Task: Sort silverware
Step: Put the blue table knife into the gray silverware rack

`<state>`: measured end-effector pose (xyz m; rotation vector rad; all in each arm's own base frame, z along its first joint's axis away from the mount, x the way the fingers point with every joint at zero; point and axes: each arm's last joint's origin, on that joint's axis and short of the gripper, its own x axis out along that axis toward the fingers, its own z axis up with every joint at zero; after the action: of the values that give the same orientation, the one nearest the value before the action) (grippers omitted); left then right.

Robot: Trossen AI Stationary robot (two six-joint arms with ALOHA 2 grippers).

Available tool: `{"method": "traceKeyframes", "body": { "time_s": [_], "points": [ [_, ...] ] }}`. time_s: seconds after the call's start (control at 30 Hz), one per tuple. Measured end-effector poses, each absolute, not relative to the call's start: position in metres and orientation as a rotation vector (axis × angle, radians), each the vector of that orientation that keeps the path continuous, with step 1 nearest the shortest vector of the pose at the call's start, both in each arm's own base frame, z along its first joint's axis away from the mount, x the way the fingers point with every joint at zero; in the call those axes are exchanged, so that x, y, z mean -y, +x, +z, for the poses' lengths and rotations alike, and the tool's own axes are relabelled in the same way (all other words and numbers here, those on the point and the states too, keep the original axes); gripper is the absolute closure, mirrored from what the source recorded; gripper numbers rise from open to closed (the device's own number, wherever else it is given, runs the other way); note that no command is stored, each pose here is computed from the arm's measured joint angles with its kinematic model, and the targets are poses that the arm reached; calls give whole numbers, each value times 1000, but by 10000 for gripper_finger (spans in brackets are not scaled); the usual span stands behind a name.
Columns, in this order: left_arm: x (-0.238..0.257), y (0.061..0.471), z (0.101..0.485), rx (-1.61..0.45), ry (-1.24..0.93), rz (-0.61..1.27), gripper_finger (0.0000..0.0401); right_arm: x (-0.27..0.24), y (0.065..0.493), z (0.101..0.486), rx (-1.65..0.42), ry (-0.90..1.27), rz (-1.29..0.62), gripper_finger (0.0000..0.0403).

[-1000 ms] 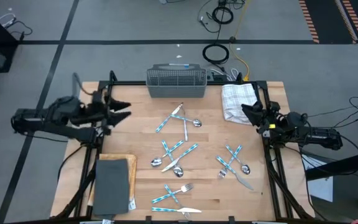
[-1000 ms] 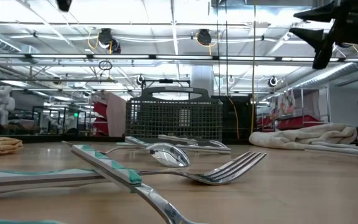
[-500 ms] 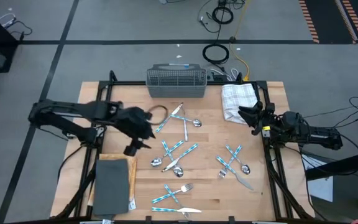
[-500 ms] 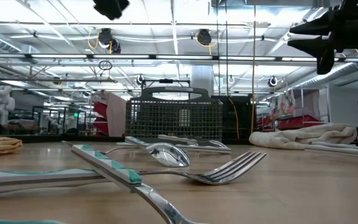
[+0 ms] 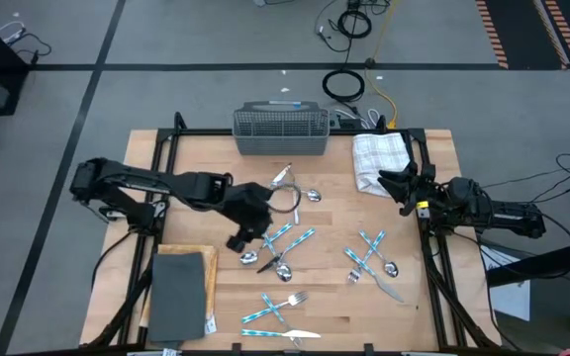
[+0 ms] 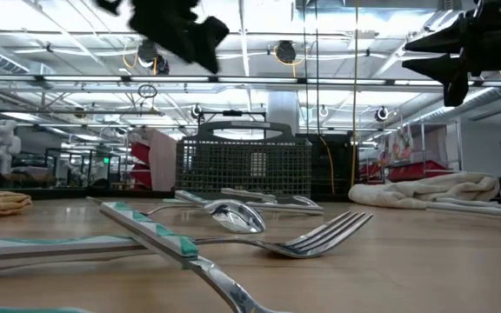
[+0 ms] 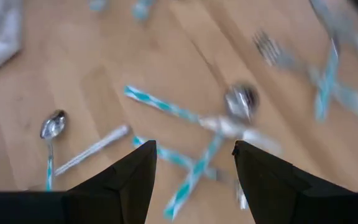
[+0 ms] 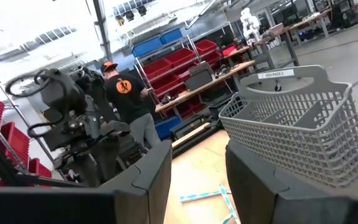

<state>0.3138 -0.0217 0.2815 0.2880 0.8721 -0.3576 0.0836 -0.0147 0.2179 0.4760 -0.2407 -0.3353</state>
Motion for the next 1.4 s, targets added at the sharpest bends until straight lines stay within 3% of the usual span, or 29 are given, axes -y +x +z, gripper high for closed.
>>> {"method": "traceKeyframes", "body": {
  "time_s": [0.33, 0.6, 0.93, 1.4],
  "points": [
    [-3, 318, 274, -954, -233, -68, 177, 15, 84, 217, 238, 511, -334, 263],
    [-3, 331, 278, -815, -724, 236, 177, 15, 85, 202, 85, 507, -374, 264],
    [37, 363, 245, -983, -798, 442, 177, 15, 83, 186, -79, 487, -415, 263],
    [50, 417, 214, -1138, -695, 469, 177, 15, 83, 185, -72, 552, -421, 263]
  ]
}}
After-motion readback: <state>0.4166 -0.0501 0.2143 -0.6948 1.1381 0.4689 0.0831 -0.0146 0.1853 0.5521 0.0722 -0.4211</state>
